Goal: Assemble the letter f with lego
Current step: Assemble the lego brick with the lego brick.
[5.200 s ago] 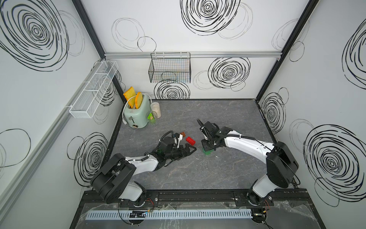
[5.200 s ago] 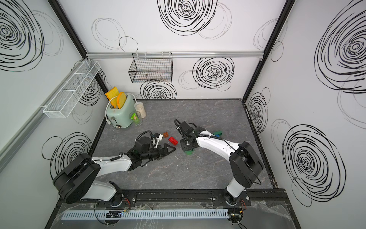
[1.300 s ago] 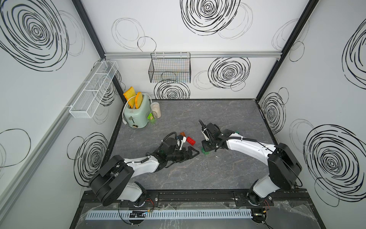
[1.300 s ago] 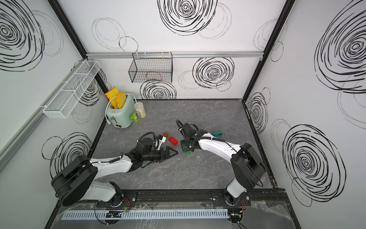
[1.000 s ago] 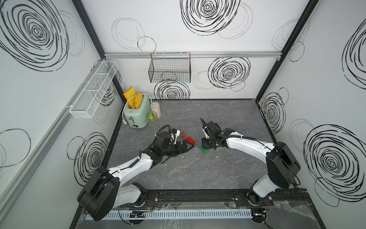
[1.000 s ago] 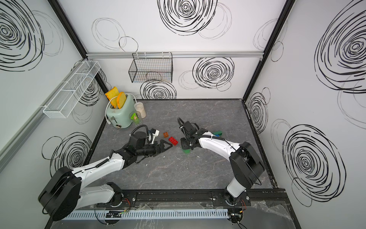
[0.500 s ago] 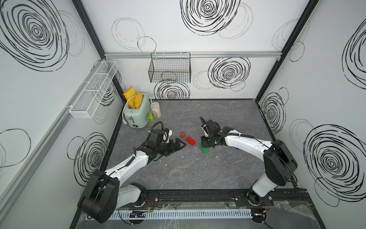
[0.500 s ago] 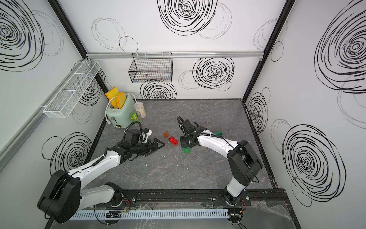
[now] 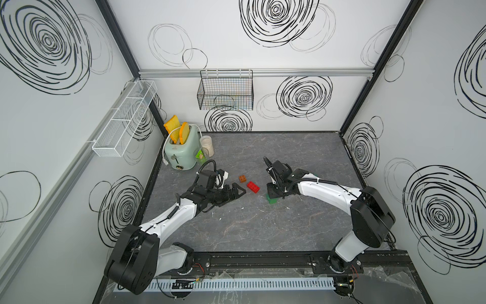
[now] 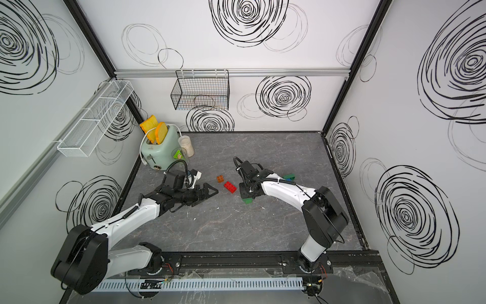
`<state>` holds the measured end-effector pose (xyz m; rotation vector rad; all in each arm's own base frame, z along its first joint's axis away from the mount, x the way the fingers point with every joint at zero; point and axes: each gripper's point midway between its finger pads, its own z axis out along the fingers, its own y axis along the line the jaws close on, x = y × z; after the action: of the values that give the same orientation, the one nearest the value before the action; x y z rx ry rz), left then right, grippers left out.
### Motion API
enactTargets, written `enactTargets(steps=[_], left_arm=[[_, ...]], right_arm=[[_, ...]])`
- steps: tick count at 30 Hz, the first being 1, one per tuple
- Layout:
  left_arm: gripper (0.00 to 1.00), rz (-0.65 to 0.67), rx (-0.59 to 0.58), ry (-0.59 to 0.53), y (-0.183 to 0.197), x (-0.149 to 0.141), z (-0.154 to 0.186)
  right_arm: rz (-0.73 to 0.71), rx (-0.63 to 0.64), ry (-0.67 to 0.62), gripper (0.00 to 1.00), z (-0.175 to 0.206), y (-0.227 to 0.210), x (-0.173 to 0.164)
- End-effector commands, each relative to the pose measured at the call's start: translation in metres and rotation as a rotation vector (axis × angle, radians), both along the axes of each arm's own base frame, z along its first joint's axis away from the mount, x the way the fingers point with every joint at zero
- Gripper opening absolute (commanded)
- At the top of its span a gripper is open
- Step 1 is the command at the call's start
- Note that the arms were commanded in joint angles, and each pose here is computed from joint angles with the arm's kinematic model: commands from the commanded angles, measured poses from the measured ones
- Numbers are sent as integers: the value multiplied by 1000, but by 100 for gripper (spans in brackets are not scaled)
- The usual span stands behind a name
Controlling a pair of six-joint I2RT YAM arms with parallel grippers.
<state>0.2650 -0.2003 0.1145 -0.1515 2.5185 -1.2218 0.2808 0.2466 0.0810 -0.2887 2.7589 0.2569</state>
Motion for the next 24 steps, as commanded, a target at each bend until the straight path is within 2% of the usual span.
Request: enactTargets(steps=[1, 15, 24], left_arm=[[98, -11, -11, -33, -2, 6, 8], [98, -1, -11, -34, 2, 7, 9], [98, 68, -14, -37, 26, 19, 17]], right_arm=[[-2, -14, 3, 49, 7, -2, -4], [55, -5, -63, 61, 24, 19, 8], [208, 65, -81, 79, 13, 87, 46]])
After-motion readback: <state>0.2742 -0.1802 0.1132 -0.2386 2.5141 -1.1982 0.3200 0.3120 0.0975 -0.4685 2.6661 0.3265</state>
